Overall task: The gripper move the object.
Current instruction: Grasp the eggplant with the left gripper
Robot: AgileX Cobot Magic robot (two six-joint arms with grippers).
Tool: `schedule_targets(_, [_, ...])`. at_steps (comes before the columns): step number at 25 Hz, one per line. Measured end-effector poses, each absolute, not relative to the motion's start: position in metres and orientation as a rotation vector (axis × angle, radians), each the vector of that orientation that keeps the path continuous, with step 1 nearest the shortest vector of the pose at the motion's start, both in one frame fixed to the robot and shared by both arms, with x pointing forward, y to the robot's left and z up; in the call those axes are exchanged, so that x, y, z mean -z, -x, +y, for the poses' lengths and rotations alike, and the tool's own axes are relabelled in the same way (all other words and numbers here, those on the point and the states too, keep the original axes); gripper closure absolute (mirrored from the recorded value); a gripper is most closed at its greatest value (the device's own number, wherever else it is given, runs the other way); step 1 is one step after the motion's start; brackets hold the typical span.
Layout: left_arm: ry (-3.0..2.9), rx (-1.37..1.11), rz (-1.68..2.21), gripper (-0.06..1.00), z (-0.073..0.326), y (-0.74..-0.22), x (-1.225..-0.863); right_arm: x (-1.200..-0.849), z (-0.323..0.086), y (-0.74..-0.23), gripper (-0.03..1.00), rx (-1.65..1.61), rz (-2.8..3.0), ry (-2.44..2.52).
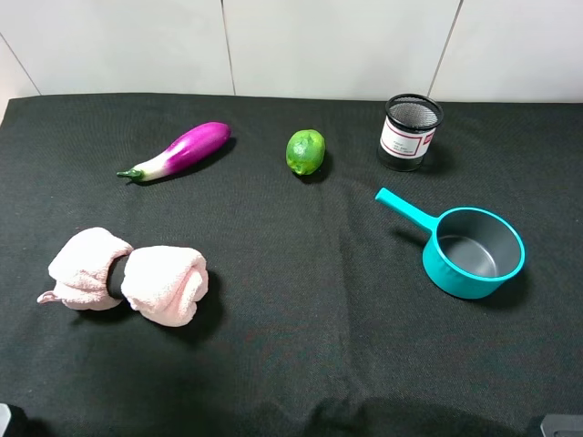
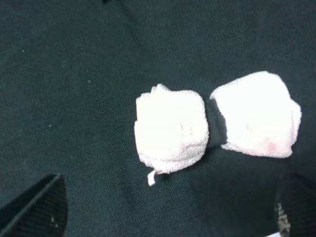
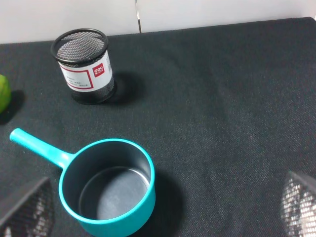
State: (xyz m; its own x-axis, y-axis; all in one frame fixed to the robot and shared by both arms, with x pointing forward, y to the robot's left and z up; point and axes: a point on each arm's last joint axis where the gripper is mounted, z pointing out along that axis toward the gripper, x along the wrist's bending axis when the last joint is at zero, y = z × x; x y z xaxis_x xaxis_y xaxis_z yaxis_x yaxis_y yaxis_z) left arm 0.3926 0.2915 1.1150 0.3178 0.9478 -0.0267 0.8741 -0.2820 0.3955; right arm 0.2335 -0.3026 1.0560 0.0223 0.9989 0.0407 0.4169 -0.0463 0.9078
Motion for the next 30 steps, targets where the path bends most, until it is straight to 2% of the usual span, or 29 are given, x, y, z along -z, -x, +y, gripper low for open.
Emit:
schedule_targets(13, [-2.428, -0.107, 1.565, 0.12, 0.292, -0.476, -1.086, -1.056, -0.303, -0.234, 0.27, -0.997, 1.487, -1.561])
schedule_targets(30, [-2.648, -0.119, 1.331, 0.12, 0.25, -0.579, -1.037, -1.056, -0.303, -0.234, 0.27, -0.997, 1.487, -1.561])
